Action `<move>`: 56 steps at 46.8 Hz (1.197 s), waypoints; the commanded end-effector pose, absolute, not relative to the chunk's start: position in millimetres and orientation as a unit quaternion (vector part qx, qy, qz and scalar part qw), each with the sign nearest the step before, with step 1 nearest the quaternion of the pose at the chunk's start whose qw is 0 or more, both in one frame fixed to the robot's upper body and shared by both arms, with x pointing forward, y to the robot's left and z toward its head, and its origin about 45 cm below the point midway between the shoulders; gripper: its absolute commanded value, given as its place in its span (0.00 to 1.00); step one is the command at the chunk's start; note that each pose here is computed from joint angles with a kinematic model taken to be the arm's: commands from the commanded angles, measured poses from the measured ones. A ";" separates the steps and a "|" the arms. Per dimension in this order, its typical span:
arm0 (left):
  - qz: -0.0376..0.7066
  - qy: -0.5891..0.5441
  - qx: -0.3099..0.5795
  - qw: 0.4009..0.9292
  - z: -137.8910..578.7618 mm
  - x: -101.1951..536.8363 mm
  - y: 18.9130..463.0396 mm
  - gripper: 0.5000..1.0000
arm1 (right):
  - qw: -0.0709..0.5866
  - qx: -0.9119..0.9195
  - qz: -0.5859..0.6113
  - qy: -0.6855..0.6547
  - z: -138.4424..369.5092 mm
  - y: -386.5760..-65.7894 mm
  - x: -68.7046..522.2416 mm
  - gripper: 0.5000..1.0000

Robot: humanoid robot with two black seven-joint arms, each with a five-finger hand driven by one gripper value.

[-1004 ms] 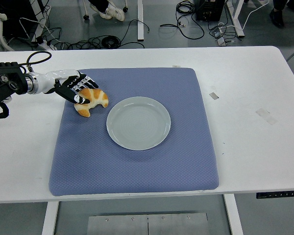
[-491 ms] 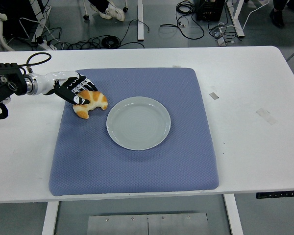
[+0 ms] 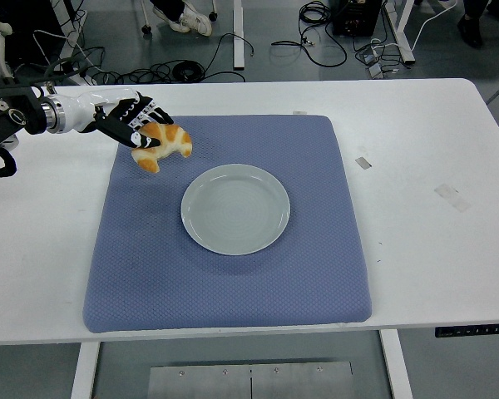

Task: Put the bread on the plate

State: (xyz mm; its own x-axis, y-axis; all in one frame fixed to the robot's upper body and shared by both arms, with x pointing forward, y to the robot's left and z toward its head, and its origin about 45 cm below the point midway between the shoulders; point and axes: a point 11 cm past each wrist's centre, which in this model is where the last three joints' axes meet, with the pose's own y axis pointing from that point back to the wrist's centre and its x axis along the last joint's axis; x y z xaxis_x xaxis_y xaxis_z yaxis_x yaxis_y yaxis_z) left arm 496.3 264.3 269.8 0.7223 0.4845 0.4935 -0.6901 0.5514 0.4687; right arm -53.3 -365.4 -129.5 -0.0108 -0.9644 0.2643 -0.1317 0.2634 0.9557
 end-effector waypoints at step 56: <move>0.213 -0.129 0.313 0.916 239.5 473.5 161.2 0.33 | 0.530 0.463 -0.392 -0.593 -129.5 -365.8 -52.0 1.00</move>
State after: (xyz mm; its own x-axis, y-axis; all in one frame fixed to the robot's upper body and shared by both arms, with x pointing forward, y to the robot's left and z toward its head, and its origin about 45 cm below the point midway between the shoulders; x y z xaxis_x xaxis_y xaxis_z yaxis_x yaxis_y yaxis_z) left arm 474.1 163.6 240.4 0.8740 0.3126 0.3721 -0.4751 0.7105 0.5191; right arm -51.9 -365.5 -129.5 -0.0108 -0.9643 0.2646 -0.1340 0.2636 0.9553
